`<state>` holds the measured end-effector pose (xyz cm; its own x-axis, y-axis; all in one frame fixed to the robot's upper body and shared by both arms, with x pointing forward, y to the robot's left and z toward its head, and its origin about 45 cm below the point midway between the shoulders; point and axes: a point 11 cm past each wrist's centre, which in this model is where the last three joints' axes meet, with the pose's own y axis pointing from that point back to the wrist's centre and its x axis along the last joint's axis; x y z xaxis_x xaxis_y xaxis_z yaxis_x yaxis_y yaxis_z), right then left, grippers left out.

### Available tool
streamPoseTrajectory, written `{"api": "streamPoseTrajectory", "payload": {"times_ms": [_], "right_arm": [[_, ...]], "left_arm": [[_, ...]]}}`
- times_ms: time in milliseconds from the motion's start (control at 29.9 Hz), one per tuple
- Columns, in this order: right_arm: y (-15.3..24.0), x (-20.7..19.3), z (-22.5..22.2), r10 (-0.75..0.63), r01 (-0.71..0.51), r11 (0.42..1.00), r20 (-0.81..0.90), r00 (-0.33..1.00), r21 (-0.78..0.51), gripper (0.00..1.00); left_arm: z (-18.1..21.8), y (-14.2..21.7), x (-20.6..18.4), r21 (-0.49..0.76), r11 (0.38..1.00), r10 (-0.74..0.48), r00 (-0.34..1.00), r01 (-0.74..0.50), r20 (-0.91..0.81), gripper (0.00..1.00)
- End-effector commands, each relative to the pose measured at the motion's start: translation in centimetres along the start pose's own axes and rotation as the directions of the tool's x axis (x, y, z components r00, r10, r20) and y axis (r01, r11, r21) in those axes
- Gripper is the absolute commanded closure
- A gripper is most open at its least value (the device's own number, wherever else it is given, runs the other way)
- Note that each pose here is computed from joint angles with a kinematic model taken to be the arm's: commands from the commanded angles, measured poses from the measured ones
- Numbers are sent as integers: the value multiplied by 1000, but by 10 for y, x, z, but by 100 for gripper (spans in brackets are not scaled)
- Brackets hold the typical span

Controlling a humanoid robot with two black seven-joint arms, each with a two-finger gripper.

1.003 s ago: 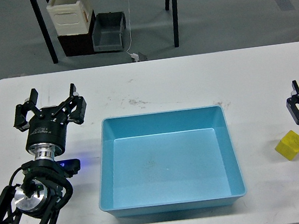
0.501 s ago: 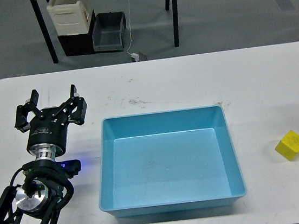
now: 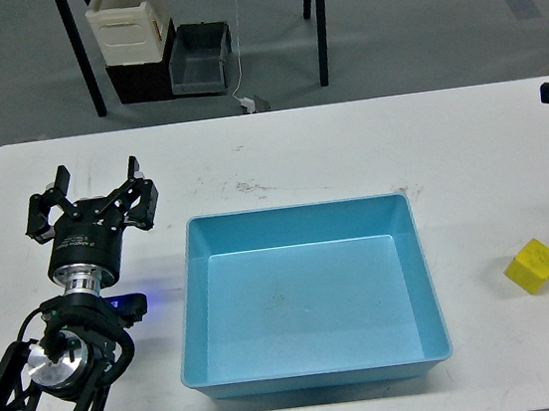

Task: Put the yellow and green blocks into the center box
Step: 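Move the right gripper toward the yellow cube beside the tray, then lower the right gripper onto the yellow cube and close it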

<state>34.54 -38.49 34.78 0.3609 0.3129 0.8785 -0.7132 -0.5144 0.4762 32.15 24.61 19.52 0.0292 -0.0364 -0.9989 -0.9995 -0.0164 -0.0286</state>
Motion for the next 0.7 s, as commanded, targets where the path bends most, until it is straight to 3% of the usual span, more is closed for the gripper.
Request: {"api": "streamPoseTrajectory", "payload": {"times_ms": [0,134,368,669], "right_arm": [[4,-31,4,-167,164,986,-110,980,-36,0],[5,-68,4,-313,308,950,-190,930,-56,0],[7,-103,-3,-500,499,866,-90,861,-40,0],[-19,-110,-23,-527,532,846,-103,844,26,0]], "left_arm": [[0,0,0,1,1000,-1,1000,1,-1,0],[-1,-1,-2,1,1000,-14,1000,14,-4,0],[-2,-2,-5,5,999,-33,999,33,-8,0],[-3,-2,-4,3,999,-32,999,32,-10,0]]}}
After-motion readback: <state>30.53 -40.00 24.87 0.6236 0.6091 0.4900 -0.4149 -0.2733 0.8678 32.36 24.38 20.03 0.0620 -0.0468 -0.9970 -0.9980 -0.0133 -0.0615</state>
